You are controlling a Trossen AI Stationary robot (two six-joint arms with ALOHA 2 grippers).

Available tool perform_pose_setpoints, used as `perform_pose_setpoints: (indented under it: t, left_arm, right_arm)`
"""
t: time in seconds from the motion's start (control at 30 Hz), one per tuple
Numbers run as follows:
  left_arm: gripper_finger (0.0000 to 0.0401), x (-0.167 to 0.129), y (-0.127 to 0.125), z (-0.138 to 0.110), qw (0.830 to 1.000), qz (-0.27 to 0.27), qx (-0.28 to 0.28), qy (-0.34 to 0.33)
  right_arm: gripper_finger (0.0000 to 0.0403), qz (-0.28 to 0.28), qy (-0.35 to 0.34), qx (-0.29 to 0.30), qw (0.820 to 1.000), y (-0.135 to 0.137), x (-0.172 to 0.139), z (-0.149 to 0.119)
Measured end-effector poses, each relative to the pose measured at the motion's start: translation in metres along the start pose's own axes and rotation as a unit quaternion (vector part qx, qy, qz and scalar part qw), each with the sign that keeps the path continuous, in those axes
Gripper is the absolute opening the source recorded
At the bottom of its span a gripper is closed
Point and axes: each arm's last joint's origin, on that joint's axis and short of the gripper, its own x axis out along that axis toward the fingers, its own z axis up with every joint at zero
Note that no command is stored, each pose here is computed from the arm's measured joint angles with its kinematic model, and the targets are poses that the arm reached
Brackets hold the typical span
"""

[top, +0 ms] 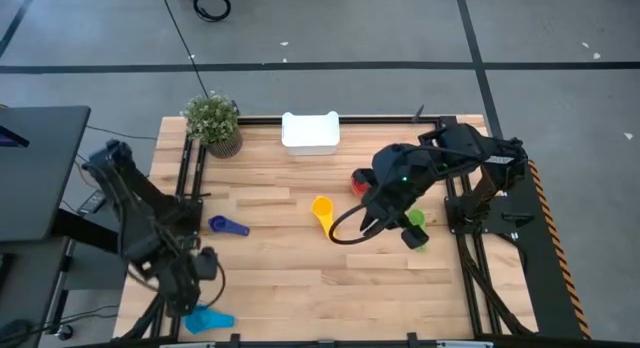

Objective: Nest measuring cups in basket
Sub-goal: Stack the light blue measuring cup on top of the red measuring cup

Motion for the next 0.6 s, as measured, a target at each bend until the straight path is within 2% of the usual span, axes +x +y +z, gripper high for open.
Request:
perform_pose_setpoints:
  t: [0.27, 0.6]
  left_arm:
    - [0.0103, 0.044, -0.029, -0.009, 0.997, 0.051, 0.042, 0.039]
    - [0.0103, 0.088, -0.050, -0.016, 0.992, 0.082, 0.072, 0.060]
  right_arm:
    - [0.0050, -0.073, 0.009, 0.018, 0.997, -0.004, 0.000, -0.001]
    - [0.0050, -0.076, 0.008, 0.026, 0.997, -0.005, 0.000, -0.001]
